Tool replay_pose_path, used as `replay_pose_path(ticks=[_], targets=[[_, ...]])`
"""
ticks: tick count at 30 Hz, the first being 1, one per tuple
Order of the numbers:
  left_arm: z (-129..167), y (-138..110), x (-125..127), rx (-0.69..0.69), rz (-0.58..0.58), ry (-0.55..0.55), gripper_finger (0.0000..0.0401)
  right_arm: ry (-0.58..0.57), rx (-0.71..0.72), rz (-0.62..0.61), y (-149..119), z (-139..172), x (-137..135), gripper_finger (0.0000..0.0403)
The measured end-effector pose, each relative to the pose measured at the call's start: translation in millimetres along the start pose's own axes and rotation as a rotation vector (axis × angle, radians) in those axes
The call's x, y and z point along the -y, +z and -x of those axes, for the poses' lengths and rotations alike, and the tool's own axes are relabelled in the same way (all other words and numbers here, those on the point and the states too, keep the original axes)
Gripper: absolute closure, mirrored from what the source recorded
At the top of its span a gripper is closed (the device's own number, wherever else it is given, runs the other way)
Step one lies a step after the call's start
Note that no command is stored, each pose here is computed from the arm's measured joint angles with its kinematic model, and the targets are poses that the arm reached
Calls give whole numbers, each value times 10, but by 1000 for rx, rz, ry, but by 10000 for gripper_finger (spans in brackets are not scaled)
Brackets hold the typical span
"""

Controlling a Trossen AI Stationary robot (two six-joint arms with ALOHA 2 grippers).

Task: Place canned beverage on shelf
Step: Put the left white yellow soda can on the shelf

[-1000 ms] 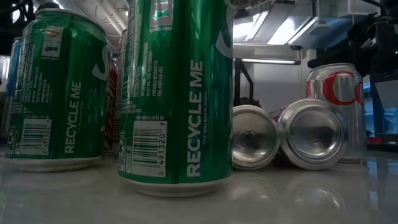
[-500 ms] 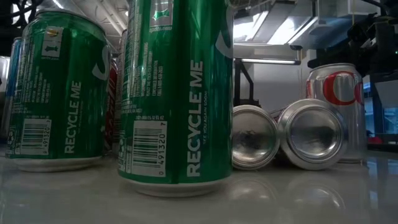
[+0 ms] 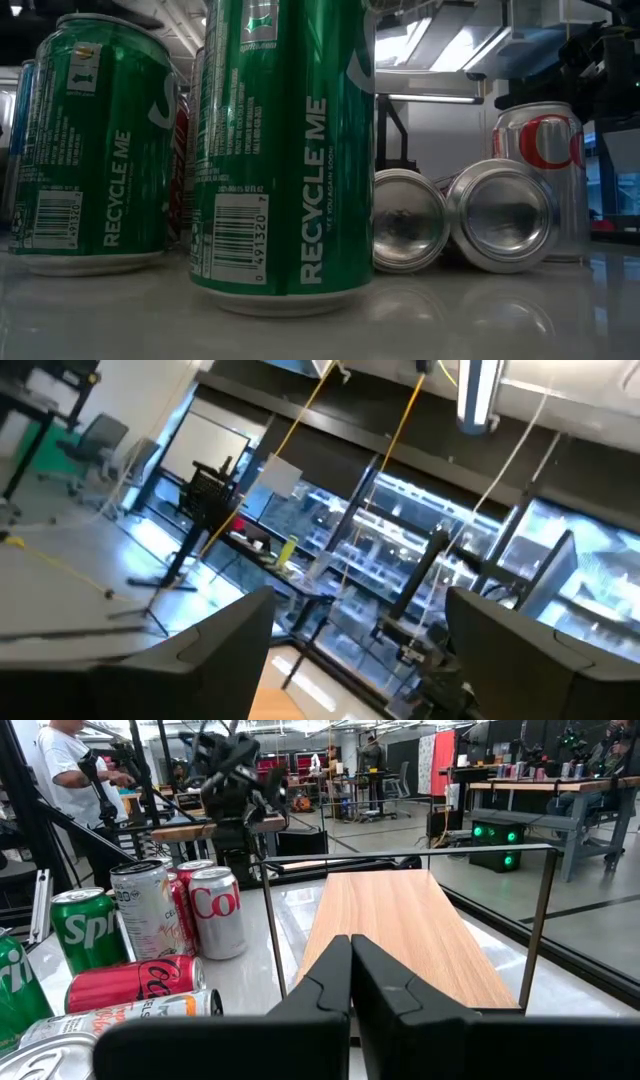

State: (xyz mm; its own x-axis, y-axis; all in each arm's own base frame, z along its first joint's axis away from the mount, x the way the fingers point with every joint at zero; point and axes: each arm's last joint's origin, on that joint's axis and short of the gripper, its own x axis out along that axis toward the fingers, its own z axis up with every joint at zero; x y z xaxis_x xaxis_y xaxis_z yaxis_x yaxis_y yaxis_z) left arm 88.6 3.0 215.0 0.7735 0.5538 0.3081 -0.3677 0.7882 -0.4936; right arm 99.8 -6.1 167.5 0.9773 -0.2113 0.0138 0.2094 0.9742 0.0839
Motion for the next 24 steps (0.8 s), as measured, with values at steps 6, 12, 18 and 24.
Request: replay_pose_path(ticks=[6, 12, 18, 24], targets=[[-272, 256, 335, -53, -167, -16, 114, 0, 0, 0, 0, 0, 0, 397], [-618, 482, 735, -215, -340, -9, 115, 0, 0, 0, 0, 0, 0, 397], [-935, 555, 1100, -395, -407, -82, 115, -1, 0, 0, 0, 0, 0, 397], [-1212, 448, 1400, -517, -433, -200, 115, 0, 0, 0, 0, 0, 0, 397]])
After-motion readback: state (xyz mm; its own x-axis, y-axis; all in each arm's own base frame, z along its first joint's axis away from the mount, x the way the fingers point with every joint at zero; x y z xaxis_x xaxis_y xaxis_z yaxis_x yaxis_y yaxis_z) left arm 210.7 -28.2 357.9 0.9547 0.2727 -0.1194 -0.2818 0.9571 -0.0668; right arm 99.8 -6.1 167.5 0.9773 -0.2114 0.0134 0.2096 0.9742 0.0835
